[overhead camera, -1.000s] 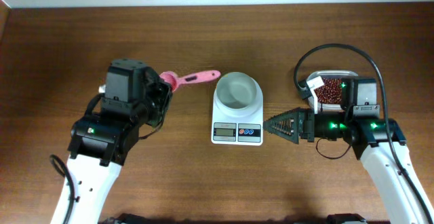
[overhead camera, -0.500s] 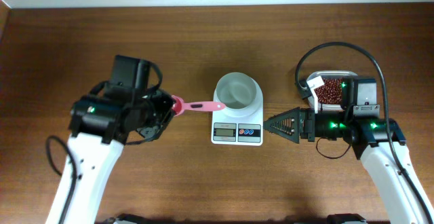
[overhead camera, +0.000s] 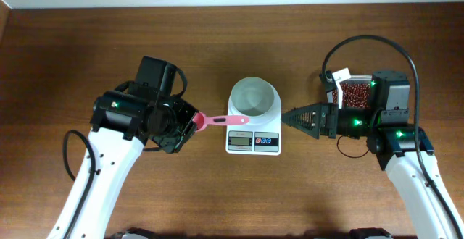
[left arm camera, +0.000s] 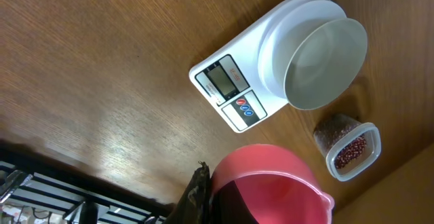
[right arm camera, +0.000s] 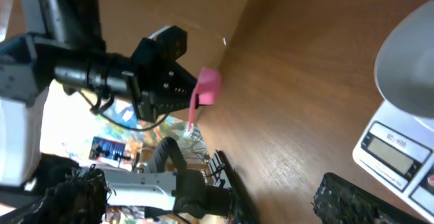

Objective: Scoop and weigh 50g on scale
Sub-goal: 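Extend the right gripper toward the scoop handle held by the left gripper, then close the right gripper on the scoop handle and release the left gripper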

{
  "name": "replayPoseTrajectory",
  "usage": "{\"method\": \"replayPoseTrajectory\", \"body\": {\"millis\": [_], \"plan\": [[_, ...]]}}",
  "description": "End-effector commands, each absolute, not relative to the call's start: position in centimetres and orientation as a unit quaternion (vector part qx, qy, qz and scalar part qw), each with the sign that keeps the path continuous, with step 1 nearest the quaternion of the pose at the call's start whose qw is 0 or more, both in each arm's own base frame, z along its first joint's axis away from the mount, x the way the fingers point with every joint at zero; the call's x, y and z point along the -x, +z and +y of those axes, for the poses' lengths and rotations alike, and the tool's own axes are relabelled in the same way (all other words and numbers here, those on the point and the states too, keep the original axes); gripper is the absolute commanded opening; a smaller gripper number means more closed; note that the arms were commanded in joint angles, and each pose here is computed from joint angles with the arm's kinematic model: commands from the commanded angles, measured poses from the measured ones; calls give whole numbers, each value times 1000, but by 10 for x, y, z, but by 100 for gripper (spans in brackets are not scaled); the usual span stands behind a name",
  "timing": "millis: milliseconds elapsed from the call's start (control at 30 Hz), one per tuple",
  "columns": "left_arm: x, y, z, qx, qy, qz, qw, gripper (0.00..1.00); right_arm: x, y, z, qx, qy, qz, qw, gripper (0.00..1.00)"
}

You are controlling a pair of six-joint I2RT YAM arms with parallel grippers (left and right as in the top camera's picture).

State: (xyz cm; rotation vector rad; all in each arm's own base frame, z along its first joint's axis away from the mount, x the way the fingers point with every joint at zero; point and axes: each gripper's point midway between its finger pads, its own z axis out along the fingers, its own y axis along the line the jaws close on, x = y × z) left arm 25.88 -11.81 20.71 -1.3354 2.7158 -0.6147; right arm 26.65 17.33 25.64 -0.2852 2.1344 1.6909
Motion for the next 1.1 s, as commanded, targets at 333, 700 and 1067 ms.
{"method": "replayPoseTrajectory", "body": {"millis": [333, 700, 1067], "plan": [[-250, 207, -117, 441, -188, 878, 8, 0, -263, 258, 230, 84, 586, 788, 169, 99], [-248, 207, -120, 437, -190, 879, 5, 0, -252, 250, 260, 91, 563, 804, 168, 99], [-241, 207, -135, 434, -193, 880, -5, 0, -251, 250, 261, 60, 571, 806, 142, 96]]}}
